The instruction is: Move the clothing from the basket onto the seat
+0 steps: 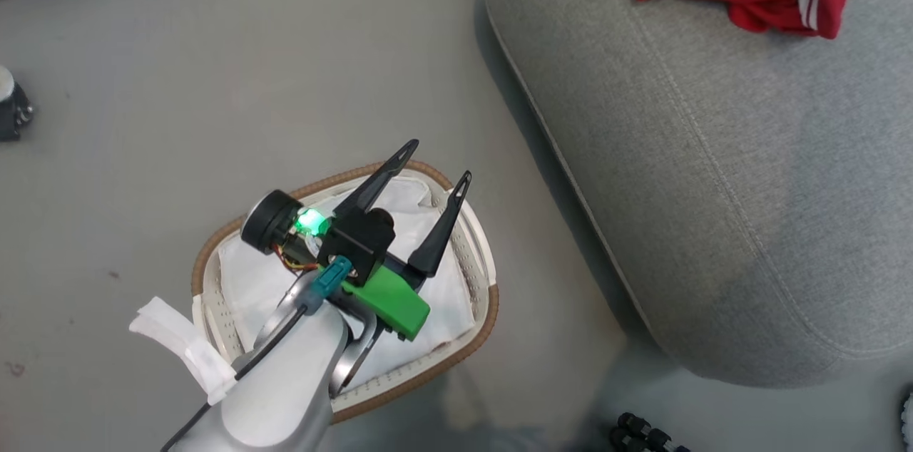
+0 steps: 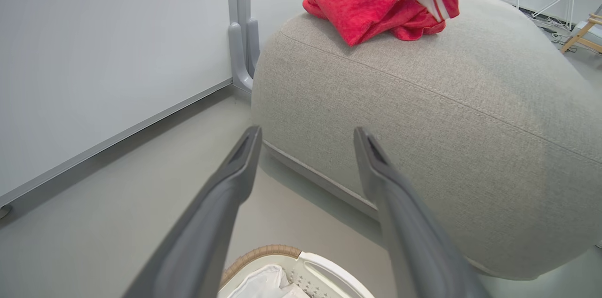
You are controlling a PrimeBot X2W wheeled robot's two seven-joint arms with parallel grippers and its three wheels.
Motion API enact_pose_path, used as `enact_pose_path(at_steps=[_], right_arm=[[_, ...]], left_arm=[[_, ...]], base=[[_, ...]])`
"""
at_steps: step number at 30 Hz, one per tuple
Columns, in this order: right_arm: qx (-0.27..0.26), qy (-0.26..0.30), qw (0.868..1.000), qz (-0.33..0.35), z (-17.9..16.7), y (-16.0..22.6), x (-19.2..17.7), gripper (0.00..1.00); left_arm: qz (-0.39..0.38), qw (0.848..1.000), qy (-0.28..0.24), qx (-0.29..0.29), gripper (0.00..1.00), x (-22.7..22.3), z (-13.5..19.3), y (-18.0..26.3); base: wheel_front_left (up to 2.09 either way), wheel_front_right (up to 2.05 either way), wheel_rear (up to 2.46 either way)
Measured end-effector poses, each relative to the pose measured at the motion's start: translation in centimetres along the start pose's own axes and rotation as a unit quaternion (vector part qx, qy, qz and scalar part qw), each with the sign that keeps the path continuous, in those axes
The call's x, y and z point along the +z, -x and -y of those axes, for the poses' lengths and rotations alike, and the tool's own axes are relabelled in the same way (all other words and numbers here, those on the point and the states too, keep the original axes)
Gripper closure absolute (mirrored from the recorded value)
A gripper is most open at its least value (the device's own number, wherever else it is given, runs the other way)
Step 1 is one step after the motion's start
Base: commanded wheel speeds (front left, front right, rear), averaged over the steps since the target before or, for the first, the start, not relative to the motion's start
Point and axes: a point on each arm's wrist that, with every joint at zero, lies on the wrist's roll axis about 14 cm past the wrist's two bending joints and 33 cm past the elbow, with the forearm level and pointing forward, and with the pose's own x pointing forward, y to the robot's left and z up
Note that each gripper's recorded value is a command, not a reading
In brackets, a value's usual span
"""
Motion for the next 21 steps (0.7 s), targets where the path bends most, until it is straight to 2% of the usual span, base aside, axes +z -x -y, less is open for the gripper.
enact_pose_path(at_steps=[4,7,11,13,17,18,21], right_arm=[[0.013,0.023,0.997,-0.066,-1.8,0.8,-6.5,1.00],[0.017,0.020,0.991,-0.128,-3.2,2.9,-12.3,1.00],[0.051,0.022,0.977,-0.207,-7.1,6.7,-19.0,1.00],[0.069,0.016,0.965,-0.251,-9.1,9.5,-22.3,1.00],[0.092,0.013,0.951,-0.294,-11.2,13.4,-25.3,1.00],[0.104,0.010,0.944,-0.312,-12.0,15.5,-26.3,1.00],[0.107,0.007,0.938,-0.329,-11.9,17.7,-26.8,1.00]], left_arm=[[-0.008,1.000,0.008,0.003,0.00,-1.7,-1.1,-0.4],[-0.019,1.000,0.015,0.008,0.00,-3.3,-2.1,-0.4],[-0.031,0.999,0.026,0.015,0.00,-5.1,-3.0,-0.2],[-0.035,0.999,0.034,0.017,0.00,-5.9,-3.3,-0.2],[-0.041,0.998,0.042,0.021,0.00,-7.0,-3.6,-0.1],[-0.042,0.998,0.043,0.020,0.00,-7.1,-3.7,-0.2],[-0.038,0.998,0.041,0.020,0.00,-6.8,-3.7,-0.4]], base=[[0.00,0.00,0.00],[0.00,0.00,0.00],[0.00,0.00,0.00],[0.00,0.00,0.00],[0.00,0.00,0.00],[0.00,0.00,0.00],[0.00,0.00,0.00]])
